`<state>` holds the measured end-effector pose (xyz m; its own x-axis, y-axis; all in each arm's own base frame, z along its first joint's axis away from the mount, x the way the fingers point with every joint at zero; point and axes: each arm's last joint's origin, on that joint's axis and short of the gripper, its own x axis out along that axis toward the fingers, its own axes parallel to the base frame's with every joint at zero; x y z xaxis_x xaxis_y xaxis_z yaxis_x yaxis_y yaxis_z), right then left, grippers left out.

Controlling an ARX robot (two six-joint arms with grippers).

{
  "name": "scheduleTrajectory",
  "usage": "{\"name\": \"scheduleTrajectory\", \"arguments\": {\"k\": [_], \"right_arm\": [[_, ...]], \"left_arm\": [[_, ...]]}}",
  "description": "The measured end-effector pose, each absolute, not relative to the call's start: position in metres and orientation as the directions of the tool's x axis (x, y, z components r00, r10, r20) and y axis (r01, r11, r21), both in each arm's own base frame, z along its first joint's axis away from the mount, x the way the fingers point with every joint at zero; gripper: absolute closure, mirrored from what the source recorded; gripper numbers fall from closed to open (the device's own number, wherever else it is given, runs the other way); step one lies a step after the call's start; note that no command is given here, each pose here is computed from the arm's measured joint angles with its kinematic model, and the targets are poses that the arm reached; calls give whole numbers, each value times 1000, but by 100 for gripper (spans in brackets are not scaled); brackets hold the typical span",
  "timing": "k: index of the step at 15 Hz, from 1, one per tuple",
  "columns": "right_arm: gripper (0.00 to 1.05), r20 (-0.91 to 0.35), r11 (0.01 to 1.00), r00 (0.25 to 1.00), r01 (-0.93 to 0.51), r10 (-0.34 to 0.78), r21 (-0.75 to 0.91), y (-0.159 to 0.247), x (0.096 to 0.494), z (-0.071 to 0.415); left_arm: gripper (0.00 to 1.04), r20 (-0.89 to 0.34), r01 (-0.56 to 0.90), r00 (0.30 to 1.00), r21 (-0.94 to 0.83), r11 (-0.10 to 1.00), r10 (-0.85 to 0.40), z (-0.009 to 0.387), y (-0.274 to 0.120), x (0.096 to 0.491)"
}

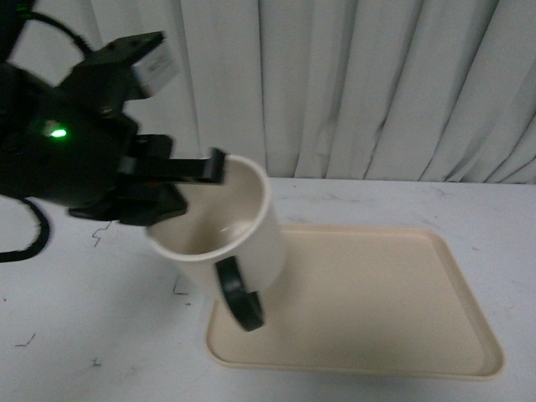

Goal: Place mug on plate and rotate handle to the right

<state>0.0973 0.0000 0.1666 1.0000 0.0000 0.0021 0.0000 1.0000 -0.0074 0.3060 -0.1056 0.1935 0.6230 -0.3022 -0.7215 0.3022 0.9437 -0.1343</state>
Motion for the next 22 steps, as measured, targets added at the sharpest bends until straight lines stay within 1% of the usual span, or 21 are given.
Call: {"name": "scheduleTrajectory", "arguments": {"k": [1,2,3,5,10,13,14,15,19,20,21,22], "right_arm": [[6,2,1000,1000,0,0,-7,0,97,167],[6,2,1000,1000,0,0,-7,0,97,167],[6,2,1000,1000,0,0,-7,0,97,167],[6,2,1000,1000,0,0,-7,0,97,167],[6,2,1000,1000,0,0,-7,0,97,167],[6,2,1000,1000,0,0,-7,0,97,167],[6,2,1000,1000,0,0,-7,0,97,167],[6,2,1000,1000,0,0,-7,0,97,167],[6,2,1000,1000,0,0,-7,0,97,167],[6,3,1000,1000,0,0,-7,0,97,167],[6,2,1000,1000,0,0,-7,0,97,167],[6,2,1000,1000,0,0,-7,0,97,167]], "left_arm": [[102,-717,322,624,-127,938,-311,193,-126,311],[102,-723,326,621,-112,939,-303,188,-139,316],[102,-755,305,598,-97,947,-270,169,-149,326],[102,-791,272,564,-92,958,-236,149,-153,336],[102,-835,221,516,-86,971,-191,115,-163,359],[102,-829,205,524,-97,974,-193,114,-169,368],[98,-830,199,522,-103,975,-195,114,-171,368],[85,-835,212,509,-113,971,-208,113,-174,366],[48,-825,279,501,-131,951,-261,125,-191,355],[16,-745,393,562,-141,908,-359,175,-204,326],[7,-702,421,598,-136,897,-387,190,-204,315],[7,-627,459,646,-138,878,-436,210,-198,298]]}}
